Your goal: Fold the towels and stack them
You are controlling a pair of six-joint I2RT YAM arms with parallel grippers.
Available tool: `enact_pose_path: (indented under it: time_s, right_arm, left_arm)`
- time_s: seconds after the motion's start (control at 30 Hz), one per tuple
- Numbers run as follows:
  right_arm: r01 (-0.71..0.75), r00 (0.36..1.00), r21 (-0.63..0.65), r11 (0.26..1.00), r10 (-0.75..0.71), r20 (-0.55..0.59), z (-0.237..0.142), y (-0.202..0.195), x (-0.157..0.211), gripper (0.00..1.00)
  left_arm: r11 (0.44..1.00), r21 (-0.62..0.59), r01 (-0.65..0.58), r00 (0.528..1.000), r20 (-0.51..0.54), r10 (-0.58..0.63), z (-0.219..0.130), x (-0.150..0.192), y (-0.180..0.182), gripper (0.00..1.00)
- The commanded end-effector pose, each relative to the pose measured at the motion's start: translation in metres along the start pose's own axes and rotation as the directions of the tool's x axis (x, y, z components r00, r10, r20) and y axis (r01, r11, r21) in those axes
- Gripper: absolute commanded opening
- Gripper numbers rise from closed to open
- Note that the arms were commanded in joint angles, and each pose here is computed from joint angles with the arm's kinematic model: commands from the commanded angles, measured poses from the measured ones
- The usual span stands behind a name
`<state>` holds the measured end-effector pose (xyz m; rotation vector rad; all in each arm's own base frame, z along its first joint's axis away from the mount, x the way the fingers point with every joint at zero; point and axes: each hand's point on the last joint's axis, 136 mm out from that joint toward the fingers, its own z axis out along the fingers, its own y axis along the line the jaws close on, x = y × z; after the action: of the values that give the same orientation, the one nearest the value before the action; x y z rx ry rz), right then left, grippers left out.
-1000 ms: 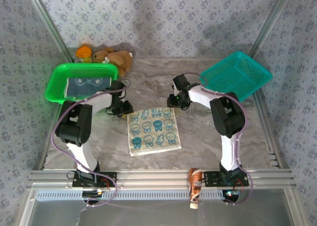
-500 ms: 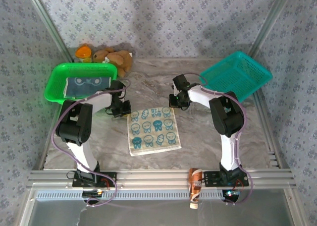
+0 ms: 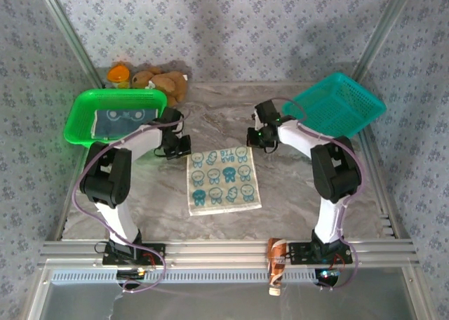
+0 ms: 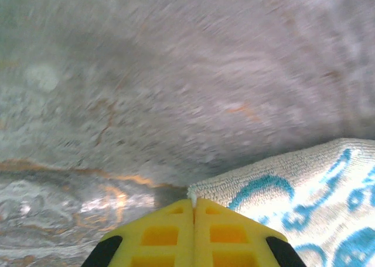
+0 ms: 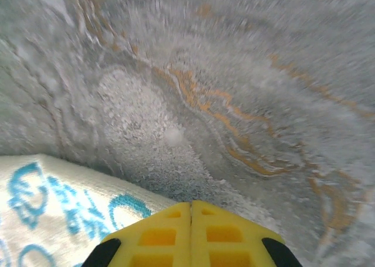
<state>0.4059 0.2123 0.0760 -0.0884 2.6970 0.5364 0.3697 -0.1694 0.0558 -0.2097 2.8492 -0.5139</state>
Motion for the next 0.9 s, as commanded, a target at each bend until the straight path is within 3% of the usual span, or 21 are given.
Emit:
enact_pose_path:
  time_s: [0.0, 0.23, 0.53, 0.83, 0.87]
  right_arm:
    - [0.015, 0.999, -0.008, 1.0, -0.015, 0.045, -0.021, -0.005, -0.009, 0.0]
    - [0.032, 0.993, 0.0, 0.999, -0.032, 0.116, -0.043, -0.012, -0.009, 0.0]
    - [0.062, 0.981, -0.034, 0.998, -0.054, 0.189, -0.058, -0.01, 0.024, 0.0]
    - [0.11, 0.965, 0.006, 0.994, -0.109, 0.24, -0.062, -0.008, 0.089, 0.0]
    - [0.111, 0.963, 0.005, 0.994, -0.109, 0.246, -0.064, -0.008, 0.099, 0.0]
  left_arm:
    - [0.998, 0.055, -0.029, 0.998, 0.058, 0.026, -0.026, -0.019, -0.025, 0.0]
    - [0.994, 0.072, -0.077, 0.994, 0.089, 0.071, -0.037, -0.025, -0.036, 0.0]
    - [0.985, 0.106, -0.14, 0.98, 0.159, 0.122, -0.044, -0.005, -0.036, 0.0]
    - [0.979, 0.09, -0.183, 0.953, 0.261, 0.155, -0.051, 0.055, -0.023, 0.0]
    - [0.976, 0.1, -0.193, 0.95, 0.267, 0.161, -0.054, 0.066, -0.023, 0.1]
